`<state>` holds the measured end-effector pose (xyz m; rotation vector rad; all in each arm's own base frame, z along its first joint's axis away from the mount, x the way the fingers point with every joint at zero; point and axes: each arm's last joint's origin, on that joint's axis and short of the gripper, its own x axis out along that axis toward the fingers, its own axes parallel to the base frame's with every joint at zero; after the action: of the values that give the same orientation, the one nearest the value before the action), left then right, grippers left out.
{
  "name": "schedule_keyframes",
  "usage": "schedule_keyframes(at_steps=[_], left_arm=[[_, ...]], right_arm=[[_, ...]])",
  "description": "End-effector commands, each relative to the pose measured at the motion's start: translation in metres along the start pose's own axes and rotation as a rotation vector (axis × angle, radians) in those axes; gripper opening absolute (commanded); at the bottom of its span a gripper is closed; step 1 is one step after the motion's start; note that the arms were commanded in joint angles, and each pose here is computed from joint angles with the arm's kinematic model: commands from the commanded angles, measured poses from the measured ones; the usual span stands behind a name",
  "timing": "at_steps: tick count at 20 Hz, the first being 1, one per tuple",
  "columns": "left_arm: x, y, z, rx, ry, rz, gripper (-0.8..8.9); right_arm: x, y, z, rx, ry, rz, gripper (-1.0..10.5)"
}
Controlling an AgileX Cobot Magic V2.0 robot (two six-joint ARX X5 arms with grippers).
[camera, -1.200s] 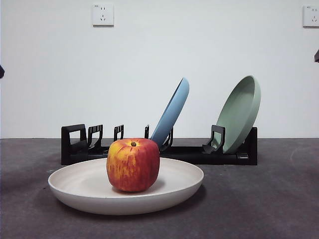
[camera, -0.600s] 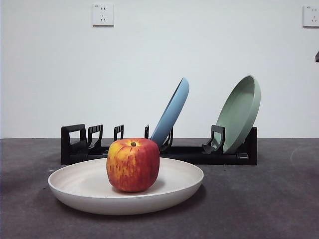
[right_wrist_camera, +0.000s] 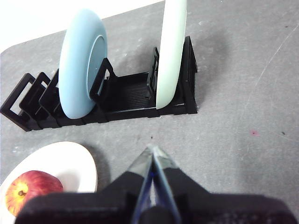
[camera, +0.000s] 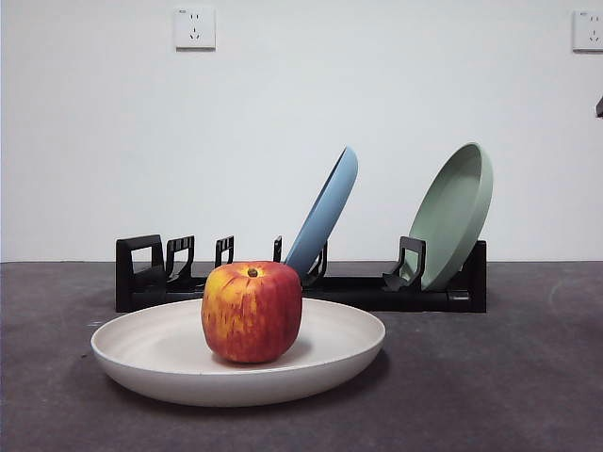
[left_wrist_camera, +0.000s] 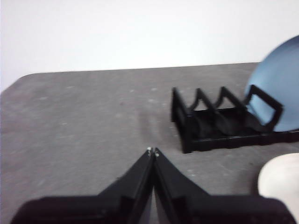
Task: Take the yellow plate from the plate rack,put the plate on the table,take the apple from the table,put the apple in the plate
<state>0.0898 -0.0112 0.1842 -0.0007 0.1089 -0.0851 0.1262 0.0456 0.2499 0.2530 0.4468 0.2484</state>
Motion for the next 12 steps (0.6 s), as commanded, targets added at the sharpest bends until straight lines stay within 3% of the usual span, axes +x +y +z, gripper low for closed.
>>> schedule_keyframes(at_steps=[1,6,12], left_arm=[[0.004,0.001,-0.013,0.012,-0.001,-0.012,-0.02],[0.01,0.004,-0.036,0.005,0.067,-0.015,-0.02],[0.01,0.004,-0.037,0.005,0.077,-0.019,-0.02]], right_arm=[[0.001,0.0,-0.001,0.009,-0.002,-0.002,0.0],[0.001,0.0,-0.001,0.009,-0.002,-0.002,0.0],[0.001,0.0,-0.001,0.009,-0.002,-0.002,0.0]])
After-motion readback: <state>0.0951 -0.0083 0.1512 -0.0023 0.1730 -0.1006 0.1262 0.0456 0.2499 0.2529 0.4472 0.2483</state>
